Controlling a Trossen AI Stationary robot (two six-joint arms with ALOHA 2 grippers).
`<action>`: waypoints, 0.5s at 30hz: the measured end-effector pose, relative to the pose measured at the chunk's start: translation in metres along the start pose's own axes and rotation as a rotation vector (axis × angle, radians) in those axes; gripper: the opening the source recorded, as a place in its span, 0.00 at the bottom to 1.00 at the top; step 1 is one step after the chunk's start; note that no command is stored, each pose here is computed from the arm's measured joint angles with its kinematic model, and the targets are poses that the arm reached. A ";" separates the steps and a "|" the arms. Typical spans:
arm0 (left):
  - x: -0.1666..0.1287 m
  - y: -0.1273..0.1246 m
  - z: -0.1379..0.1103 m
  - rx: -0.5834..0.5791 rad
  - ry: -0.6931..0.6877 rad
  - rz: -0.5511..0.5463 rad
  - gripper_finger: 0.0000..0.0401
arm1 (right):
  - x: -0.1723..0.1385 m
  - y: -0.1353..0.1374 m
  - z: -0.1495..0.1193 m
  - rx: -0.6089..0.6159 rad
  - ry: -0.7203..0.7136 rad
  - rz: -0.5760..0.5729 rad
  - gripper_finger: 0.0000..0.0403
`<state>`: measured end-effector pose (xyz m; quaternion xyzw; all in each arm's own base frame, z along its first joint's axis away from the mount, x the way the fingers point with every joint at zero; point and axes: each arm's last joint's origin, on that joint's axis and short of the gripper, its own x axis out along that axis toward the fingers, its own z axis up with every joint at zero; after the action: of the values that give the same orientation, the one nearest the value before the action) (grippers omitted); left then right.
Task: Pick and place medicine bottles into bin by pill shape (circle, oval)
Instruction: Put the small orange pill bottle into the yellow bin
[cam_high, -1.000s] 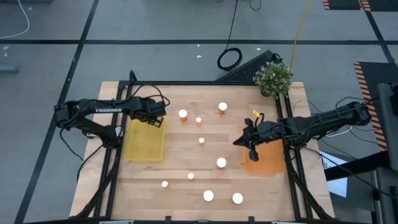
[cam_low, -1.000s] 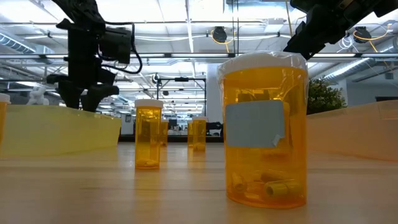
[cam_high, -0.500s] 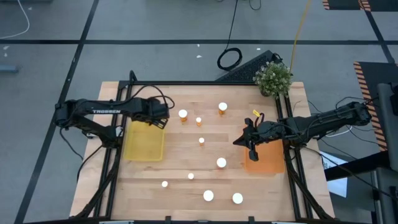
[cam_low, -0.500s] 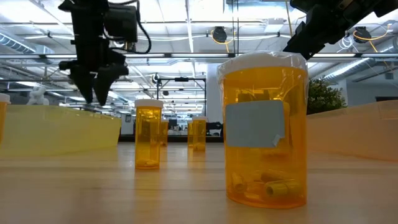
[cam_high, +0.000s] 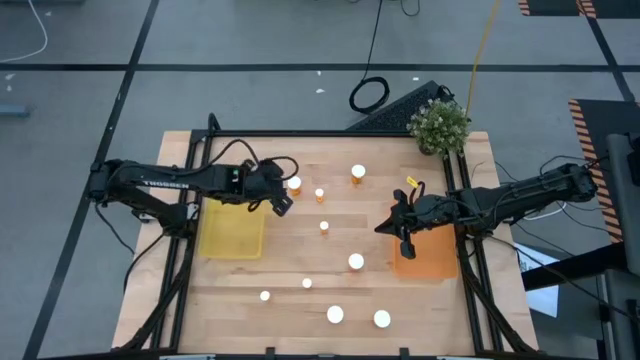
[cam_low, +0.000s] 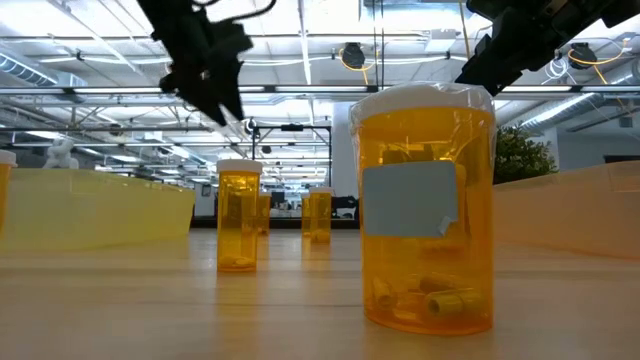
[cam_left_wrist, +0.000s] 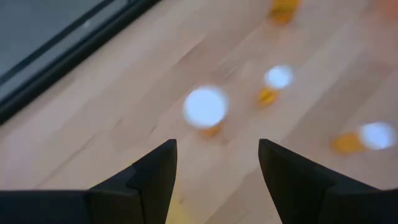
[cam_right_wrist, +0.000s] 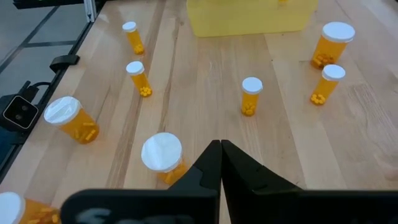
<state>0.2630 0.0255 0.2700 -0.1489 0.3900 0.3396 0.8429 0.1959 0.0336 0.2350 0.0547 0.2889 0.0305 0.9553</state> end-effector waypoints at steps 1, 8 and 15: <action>-0.002 -0.003 0.002 0.012 -0.021 -0.020 0.57 | 0.000 0.000 0.000 0.000 0.000 0.000 0.00; -0.015 -0.021 0.006 0.070 -0.090 -0.104 0.57 | 0.000 0.000 0.000 0.011 0.000 0.000 0.00; -0.016 -0.026 0.003 0.093 -0.093 -0.121 0.57 | 0.000 -0.001 0.000 0.011 -0.008 -0.040 0.00</action>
<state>0.2753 0.0008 0.2838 -0.1170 0.3559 0.2764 0.8850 0.1961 0.0325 0.2350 0.0544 0.2863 0.0093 0.9565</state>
